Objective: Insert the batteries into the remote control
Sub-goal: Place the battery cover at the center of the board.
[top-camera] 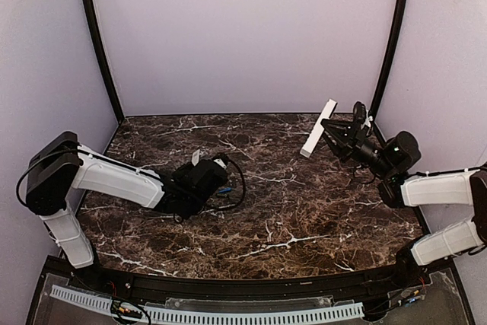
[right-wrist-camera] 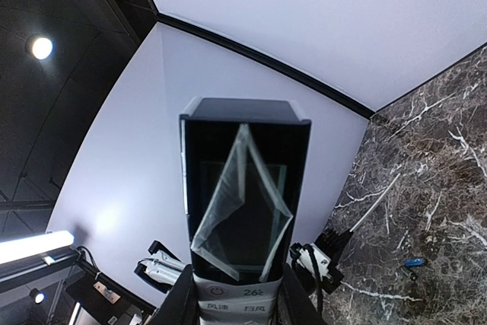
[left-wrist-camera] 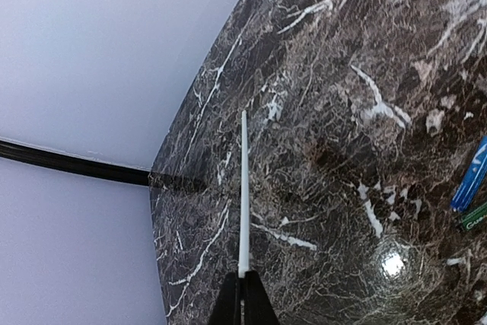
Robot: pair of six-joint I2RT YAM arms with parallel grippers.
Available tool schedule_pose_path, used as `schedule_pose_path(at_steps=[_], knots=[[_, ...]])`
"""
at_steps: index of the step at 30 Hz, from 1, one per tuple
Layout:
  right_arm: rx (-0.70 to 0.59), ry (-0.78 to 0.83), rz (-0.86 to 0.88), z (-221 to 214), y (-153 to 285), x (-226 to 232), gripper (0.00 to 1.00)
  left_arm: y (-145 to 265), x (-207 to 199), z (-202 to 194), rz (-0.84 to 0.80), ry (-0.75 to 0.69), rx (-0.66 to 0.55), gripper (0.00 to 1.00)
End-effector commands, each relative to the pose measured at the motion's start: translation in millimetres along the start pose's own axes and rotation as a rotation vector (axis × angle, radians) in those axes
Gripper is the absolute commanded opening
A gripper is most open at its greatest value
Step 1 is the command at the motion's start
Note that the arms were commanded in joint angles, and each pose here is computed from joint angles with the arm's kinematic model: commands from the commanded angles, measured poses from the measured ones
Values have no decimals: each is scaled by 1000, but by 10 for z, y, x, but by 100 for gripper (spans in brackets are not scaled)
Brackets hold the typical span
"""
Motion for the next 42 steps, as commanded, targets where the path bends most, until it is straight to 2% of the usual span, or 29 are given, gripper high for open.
schedule_pose_path(at_steps=[1,8,10,11,14,15,18,22,23,24,25,28,30,34,39,42], knots=[[12,36,20,-18,47,52,0,-64,-198,-196,-50,-144,54,0],[13,29,17,-6,44,12,0,-70,-368,-341,-132,-189,67,2],[14,29,17,0,38,8,0,-64,-409,-390,-158,-195,82,16],[16,27,17,-2,36,5,0,-57,-423,-400,-174,-180,84,27],[20,31,14,0,27,-2,0,-14,-423,-467,-207,-166,100,42],[22,32,14,1,23,-6,0,2,-421,-482,-224,-155,103,50],[35,46,16,3,9,-16,0,109,-218,-408,-227,-66,74,61],[64,90,44,-6,-21,16,0,337,216,-199,-253,118,-35,76],[74,102,53,-10,-31,24,0,432,375,-124,-274,190,-85,78],[109,134,82,-18,-62,55,0,610,542,14,-384,314,-192,82],[123,146,90,-20,-77,59,0,715,693,87,-413,372,-257,82],[154,185,131,-31,-106,96,0,1018,836,340,-648,549,-457,85],[174,208,146,-37,-125,115,0,1195,873,516,-777,605,-571,87],[187,258,153,-48,-140,152,0,1480,911,851,-953,670,-726,88],[212,302,169,-102,-165,214,0,1644,744,1214,-1105,691,-764,87],[221,319,171,-148,-168,214,0,1678,665,1415,-1133,690,-790,87]])
Point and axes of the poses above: each gripper's point midway between its finger pads, its own y axis back along the fingers, its own x axis along the line the jaws close on, z = x × y, the point moved 7 cm from there along y, back along the fingers, and after that the axes turned 13 degrees about -y, right-handed, at the moved point
